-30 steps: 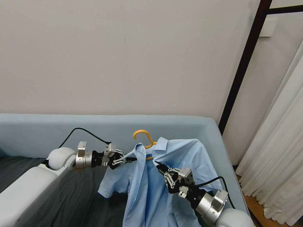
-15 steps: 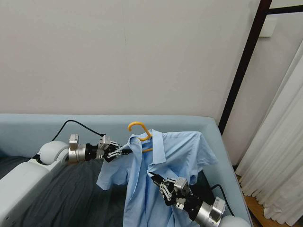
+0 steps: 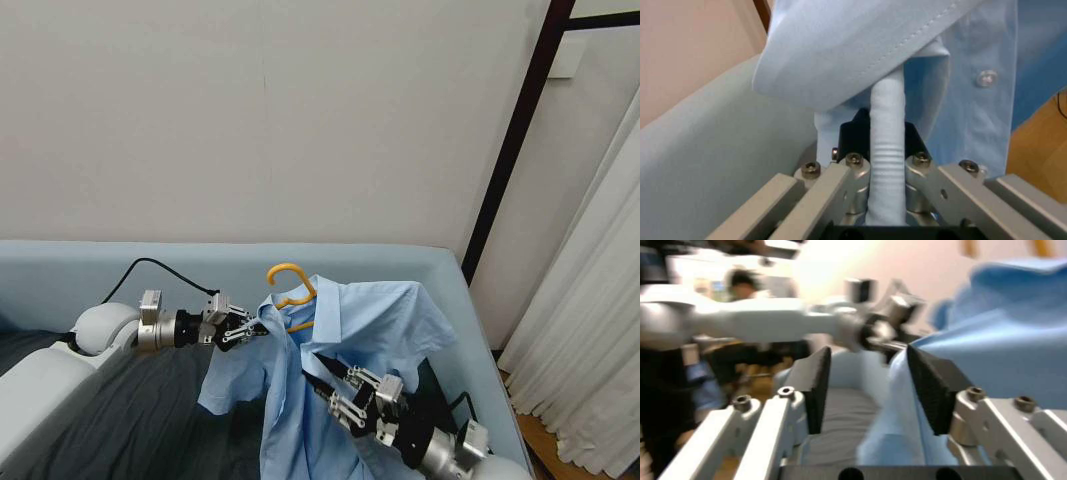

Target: Pick up the clothes from the sofa and hang them on the clothes hanger.

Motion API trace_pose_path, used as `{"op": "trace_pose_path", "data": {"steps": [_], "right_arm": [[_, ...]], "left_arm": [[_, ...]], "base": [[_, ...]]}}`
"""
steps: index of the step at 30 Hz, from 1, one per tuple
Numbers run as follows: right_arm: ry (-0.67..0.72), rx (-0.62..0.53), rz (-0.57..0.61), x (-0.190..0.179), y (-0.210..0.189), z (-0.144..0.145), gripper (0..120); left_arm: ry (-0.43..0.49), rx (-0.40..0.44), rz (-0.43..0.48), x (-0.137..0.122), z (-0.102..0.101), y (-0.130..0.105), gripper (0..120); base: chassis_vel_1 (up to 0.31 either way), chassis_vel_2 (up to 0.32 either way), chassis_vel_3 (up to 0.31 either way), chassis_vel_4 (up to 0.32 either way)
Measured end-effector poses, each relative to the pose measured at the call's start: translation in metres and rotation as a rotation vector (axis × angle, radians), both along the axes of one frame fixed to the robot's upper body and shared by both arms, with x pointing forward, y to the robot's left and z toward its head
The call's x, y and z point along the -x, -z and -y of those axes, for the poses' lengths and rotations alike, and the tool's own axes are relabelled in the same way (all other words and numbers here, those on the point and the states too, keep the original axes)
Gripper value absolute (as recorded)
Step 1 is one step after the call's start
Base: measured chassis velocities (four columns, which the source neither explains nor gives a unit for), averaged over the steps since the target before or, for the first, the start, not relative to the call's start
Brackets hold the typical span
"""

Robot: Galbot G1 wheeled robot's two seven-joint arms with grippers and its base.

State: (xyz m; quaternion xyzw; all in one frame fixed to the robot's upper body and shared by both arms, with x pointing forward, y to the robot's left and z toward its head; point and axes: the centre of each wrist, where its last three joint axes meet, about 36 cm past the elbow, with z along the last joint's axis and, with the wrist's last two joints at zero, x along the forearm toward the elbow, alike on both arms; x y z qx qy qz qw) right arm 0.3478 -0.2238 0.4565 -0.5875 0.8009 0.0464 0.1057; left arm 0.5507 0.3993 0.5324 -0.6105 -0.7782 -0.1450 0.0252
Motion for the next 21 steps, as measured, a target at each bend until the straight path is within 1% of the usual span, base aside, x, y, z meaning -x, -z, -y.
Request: {"op": "trace_pose_path", "data": {"steps": [1, 3, 4, 5, 7, 10, 12, 13, 16, 17, 20, 21], "right_arm": [[-0.035, -0.004, 0.010, 0.000, -0.004, 0.005, 57], [-0.041, -0.025, 0.017, 0.000, -0.013, 0.014, 67], [-0.020, -0.039, 0.015, 0.000, -0.018, 0.016, 70], [-0.020, -0.039, 0.015, 0.000, -0.018, 0.016, 70], [0.065, -0.057, 0.012, 0.000, -0.030, 0.024, 80], [0.184, -0.054, 0.023, -0.002, -0.045, 0.035, 93], [0.195, -0.054, 0.023, -0.002, -0.048, 0.036, 95], [0.219, -0.061, 0.018, 0.000, -0.054, 0.037, 98], [0.307, -0.049, -0.016, 0.005, -0.071, 0.037, 100], [0.307, -0.049, -0.016, 0.005, -0.071, 0.037, 100], [0.359, 0.058, -0.021, -0.002, -0.083, 0.048, 100], [0.359, 0.058, -0.021, -0.002, -0.083, 0.048, 100]], "left_arm": [[-0.003, -0.010, -0.001, -0.002, -0.004, 0.000, 2], [-0.011, -0.029, -0.007, -0.005, -0.015, -0.001, 2], [-0.015, -0.035, -0.010, -0.005, -0.019, -0.001, 2], [-0.015, -0.035, -0.010, -0.005, -0.019, -0.001, 2], [-0.020, -0.046, -0.012, -0.004, -0.029, -0.004, 2], [-0.020, -0.063, -0.016, -0.001, -0.041, -0.008, 2], [-0.020, -0.065, -0.016, 0.000, -0.042, -0.009, 2], [-0.021, -0.072, -0.016, 0.001, -0.046, -0.011, 2], [-0.003, -0.088, -0.020, 0.007, -0.052, -0.015, 2], [-0.003, -0.088, -0.020, 0.007, -0.052, -0.015, 2], [0.026, -0.110, -0.027, 0.013, -0.054, -0.020, 2], [0.026, -0.110, -0.027, 0.013, -0.054, -0.020, 2]], "base": [[0.000, 0.000, 0.000, 0.000], [0.000, 0.000, 0.000, 0.000], [0.000, 0.000, 0.000, 0.000], [0.000, 0.000, 0.000, 0.000], [0.000, 0.000, 0.000, 0.000], [0.000, 0.000, 0.000, 0.000], [0.000, 0.000, 0.000, 0.000], [0.000, 0.000, 0.000, 0.000], [0.000, 0.000, 0.000, 0.000], [0.000, 0.000, 0.000, 0.000], [0.000, 0.000, 0.000, 0.000], [0.000, 0.000, 0.000, 0.000]]}}
